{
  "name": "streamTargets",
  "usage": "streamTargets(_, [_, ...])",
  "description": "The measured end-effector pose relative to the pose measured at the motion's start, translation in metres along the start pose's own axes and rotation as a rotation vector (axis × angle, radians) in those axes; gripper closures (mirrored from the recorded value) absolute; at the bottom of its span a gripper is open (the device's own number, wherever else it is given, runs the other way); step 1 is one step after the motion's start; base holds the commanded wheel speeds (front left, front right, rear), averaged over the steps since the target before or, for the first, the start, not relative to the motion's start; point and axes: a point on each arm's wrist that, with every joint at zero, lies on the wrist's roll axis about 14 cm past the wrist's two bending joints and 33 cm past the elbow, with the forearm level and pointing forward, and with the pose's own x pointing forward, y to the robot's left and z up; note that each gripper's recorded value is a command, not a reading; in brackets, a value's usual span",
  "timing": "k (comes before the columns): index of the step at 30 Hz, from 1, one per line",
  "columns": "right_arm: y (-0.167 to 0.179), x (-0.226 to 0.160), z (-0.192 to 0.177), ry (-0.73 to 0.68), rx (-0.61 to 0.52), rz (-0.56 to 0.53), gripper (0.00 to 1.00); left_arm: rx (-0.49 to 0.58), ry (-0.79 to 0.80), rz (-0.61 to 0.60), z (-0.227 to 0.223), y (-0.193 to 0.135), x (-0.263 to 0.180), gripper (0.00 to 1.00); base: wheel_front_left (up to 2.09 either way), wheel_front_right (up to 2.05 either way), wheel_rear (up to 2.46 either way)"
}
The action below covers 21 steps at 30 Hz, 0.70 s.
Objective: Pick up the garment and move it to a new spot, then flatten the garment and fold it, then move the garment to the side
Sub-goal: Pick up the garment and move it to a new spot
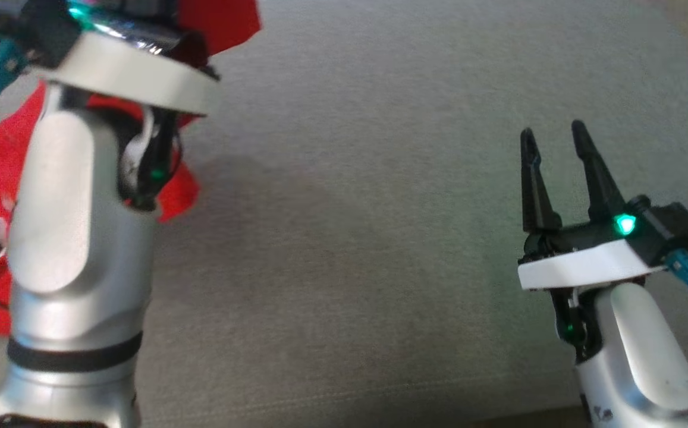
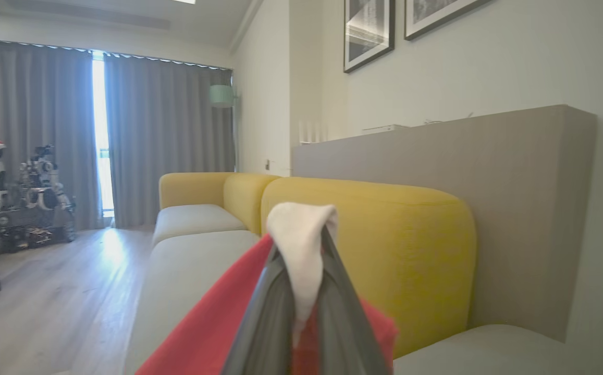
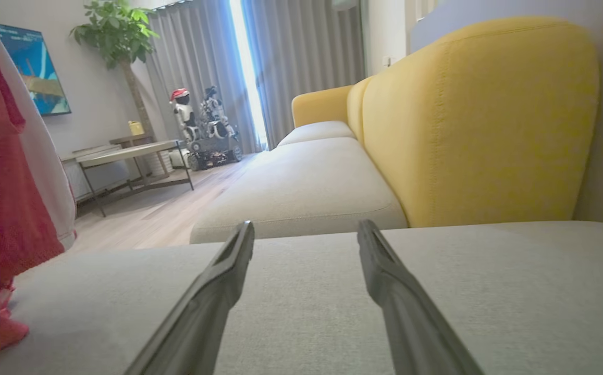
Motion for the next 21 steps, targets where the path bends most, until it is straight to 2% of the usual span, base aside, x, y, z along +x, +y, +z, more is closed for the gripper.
streamTargets(8, [-0.036,-0.006,0.011,-0.030,-0.014,-0.095,0.00,-0.121,0.068,-0.174,-0.056,-0.079,0.040,1.00,0.00,0.00,0.00])
streamTargets(12, [-0.058,-0.010,0.021,-0.055,-0.011,-0.154,0.00,-0.185,0.047,-0.261,-0.070,-0.120,0.060,1.00,0.00,0.00,0.00])
streamTargets(17, [-0.080,-0.023,0.031,-0.071,-0.011,-0.222,0.00,-0.277,-0.028,-0.303,-0.069,-0.160,0.091,1.00,0.00,0.00,0.00])
streamTargets(21, [-0.092,-0.035,0.030,-0.052,-0.029,-0.264,0.00,-0.337,0.028,-0.335,-0.092,-0.190,0.098,1.00,0.00,0.00,0.00])
